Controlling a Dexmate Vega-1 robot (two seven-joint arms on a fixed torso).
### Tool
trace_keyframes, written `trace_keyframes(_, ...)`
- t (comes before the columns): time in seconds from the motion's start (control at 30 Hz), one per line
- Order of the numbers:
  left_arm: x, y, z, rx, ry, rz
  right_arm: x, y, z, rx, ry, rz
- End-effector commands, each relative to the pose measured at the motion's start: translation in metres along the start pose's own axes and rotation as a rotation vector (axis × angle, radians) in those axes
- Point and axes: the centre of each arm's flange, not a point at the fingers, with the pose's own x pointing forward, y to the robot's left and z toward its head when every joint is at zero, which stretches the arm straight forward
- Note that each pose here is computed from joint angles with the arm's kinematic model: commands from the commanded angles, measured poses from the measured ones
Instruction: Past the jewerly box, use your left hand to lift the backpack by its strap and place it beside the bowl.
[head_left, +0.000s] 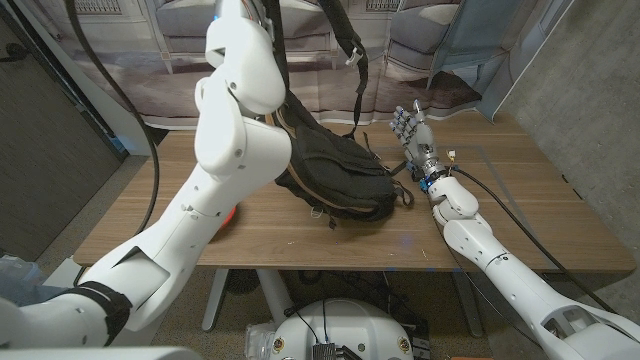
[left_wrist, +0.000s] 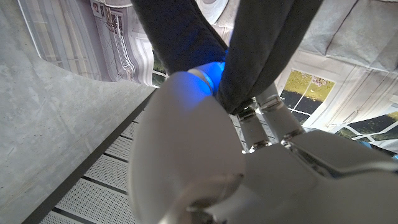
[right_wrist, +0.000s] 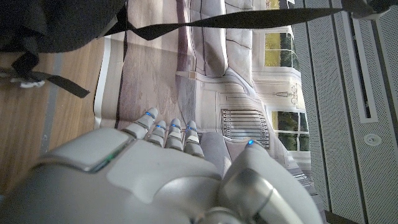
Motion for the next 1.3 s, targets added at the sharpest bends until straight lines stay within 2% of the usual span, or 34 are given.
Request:
trace_keyframes(0.03,-0.002,0.015,-0.012,0.001,0.028,0.006,0.006,0.008,-0.001,-0.002,0.001,0.014)
trace_keyframes(0.37,-0.006,0.030,-0.013,0.026,0.031,0.012,0.007,0.011,-0.008,0.010,0.001,0.019)
trace_keyframes(0.53,-0.007,0.042,-0.026,0.030,0.063,0.015,0.008,0.012,-0.009,0.013,0.008,0.016)
trace_keyframes(0.57,-0.007,0.047,-0.033,0.025,0.083,0.021,0.009,0.013,-0.009,0.010,0.010,0.019)
trace_keyframes(0.7,-0.008,0.055,-0.043,0.024,0.112,0.027,0.011,0.014,-0.009,0.005,0.012,0.024)
trace_keyframes(1.3,-0.014,0.082,-0.071,0.012,0.170,0.053,0.018,0.021,-0.009,-0.006,0.028,0.034)
